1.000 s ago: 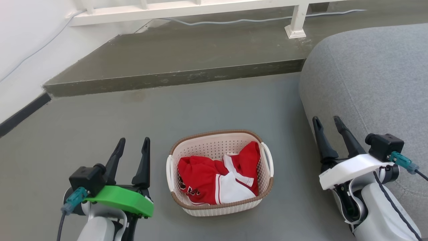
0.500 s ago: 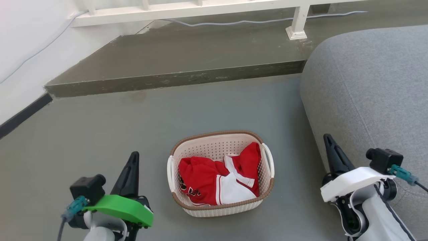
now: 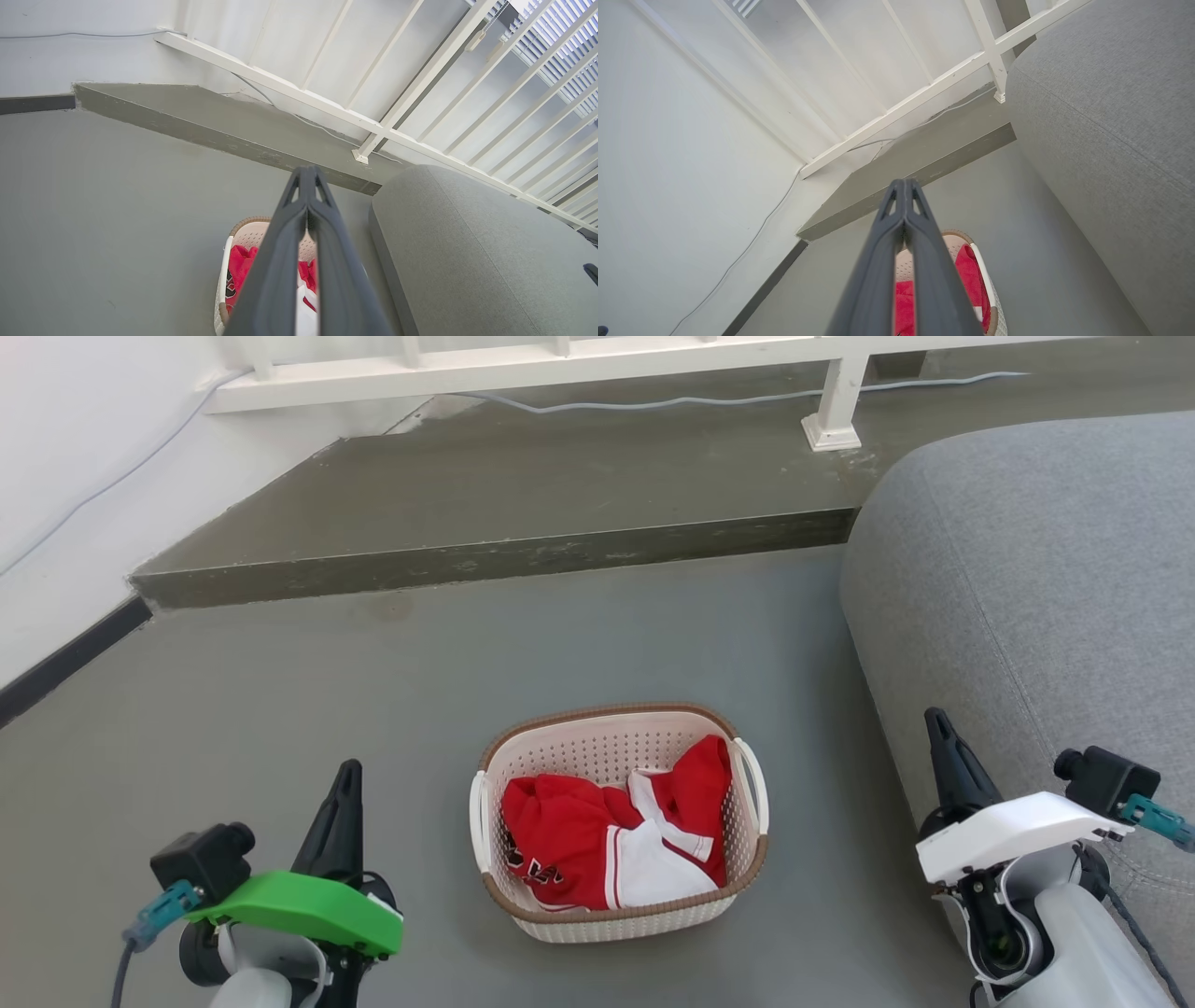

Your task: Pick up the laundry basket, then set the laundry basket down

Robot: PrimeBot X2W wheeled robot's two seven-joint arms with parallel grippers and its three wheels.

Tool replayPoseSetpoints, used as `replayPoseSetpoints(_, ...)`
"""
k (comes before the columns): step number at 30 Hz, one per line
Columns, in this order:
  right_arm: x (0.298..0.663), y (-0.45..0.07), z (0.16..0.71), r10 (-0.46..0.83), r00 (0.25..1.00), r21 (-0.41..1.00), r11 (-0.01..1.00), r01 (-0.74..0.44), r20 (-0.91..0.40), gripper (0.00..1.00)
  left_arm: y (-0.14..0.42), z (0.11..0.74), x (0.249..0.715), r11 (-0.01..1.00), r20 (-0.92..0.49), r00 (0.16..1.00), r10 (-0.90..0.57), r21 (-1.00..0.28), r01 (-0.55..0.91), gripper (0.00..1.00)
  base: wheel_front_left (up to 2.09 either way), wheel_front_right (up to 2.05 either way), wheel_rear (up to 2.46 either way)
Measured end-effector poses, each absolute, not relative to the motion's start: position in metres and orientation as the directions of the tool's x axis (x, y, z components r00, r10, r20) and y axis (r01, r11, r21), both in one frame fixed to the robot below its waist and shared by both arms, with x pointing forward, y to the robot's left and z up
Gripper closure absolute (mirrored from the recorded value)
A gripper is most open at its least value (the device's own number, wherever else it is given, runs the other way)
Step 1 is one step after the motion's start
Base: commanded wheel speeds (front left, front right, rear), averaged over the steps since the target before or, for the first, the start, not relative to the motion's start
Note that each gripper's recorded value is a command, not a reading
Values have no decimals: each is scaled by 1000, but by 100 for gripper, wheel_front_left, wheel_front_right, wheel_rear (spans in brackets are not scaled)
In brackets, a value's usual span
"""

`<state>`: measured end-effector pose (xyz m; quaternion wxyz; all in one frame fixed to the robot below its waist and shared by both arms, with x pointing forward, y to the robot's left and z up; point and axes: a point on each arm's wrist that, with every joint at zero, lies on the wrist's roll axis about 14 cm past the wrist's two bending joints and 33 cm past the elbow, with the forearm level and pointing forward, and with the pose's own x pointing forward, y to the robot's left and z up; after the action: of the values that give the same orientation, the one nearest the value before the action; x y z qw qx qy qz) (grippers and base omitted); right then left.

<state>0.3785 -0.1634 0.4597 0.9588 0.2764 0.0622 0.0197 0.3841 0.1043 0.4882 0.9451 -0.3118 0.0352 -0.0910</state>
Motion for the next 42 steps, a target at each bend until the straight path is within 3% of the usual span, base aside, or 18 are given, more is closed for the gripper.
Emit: replayPoseSetpoints(42, 383, -186, 467, 1, 991, 839, 533, 113, -134, 100, 142, 481, 386, 495, -81, 992, -101, -869, -20, 100, 0, 0, 0)
